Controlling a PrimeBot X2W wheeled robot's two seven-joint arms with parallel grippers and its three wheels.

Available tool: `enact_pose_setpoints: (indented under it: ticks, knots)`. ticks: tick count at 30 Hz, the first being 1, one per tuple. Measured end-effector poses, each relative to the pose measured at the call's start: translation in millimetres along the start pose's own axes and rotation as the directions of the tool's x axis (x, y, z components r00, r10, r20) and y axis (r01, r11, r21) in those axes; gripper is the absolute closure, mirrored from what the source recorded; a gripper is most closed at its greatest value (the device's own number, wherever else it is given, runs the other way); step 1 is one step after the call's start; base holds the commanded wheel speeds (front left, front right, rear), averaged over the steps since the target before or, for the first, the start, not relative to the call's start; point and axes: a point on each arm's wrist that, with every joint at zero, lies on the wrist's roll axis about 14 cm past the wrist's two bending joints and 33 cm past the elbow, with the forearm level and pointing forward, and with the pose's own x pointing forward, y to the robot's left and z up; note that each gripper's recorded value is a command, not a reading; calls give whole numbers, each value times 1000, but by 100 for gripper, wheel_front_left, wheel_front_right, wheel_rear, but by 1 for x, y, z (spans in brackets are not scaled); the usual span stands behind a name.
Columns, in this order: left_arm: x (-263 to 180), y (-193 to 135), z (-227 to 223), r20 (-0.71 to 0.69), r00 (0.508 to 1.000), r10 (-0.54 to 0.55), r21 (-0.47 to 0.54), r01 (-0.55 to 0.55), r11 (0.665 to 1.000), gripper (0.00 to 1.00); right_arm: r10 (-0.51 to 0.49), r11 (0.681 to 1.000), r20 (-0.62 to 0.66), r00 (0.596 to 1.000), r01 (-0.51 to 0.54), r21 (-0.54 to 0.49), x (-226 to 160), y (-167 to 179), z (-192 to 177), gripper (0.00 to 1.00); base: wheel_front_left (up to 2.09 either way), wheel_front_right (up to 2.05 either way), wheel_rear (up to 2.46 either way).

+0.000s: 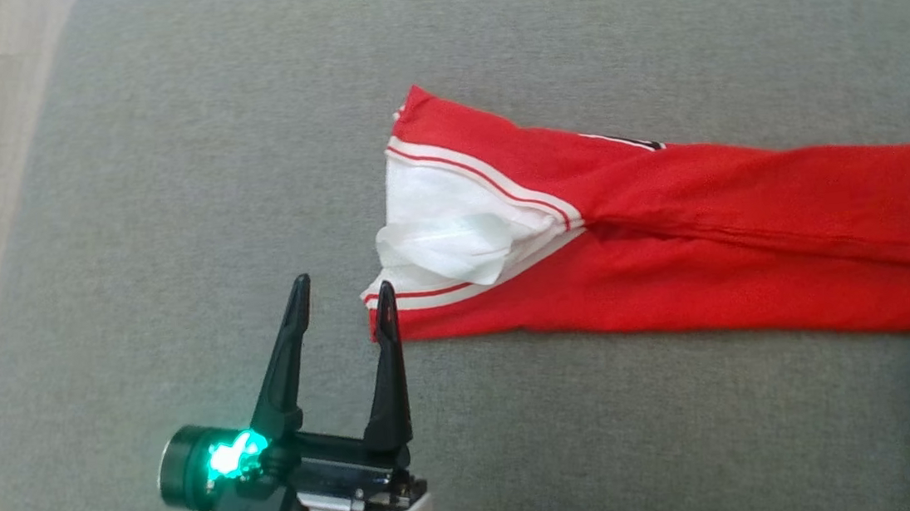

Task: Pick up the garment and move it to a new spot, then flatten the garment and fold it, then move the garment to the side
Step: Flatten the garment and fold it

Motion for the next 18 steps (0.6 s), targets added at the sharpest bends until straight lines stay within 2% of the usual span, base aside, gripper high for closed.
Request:
enact_pose_setpoints:
  ticks: [3, 4, 5, 6, 12, 18]
  knots:
    - [-5, 9, 4, 12, 1000, 23, 16, -24, 1000, 0, 0, 1000, -64, 998, -1, -9, 0, 3, -16, 2, 0, 0, 0]
    - [-5, 11, 4, 11, 1000, 30, 17, -30, 999, 0, 1, 1000, -72, 997, -2, -16, -1, 3, -17, 24, 0, 0, 0]
    - [-6, 12, 4, 11, 999, 32, 19, -32, 999, 0, 3, 1000, -77, 997, -4, -17, -1, 4, -18, 67, 0, 0, 0]
    - [-6, 12, 5, 13, 999, 33, 19, -33, 999, 0, 7, 1000, -82, 997, -8, -17, -1, 6, -19, 100, 0, 0, 0]
    - [-3, 12, 8, 30, 999, 17, 20, -18, 1000, 0, 42, 999, -101, 994, -44, -26, -4, 16, -21, 100, 0, 0, 0]
    - [-3, 9, 7, 29, 1000, 6, 19, -6, 1000, 0, 5, 998, -46, 999, -8, -64, -7, -6, 0, 100, 0, 0, 0]
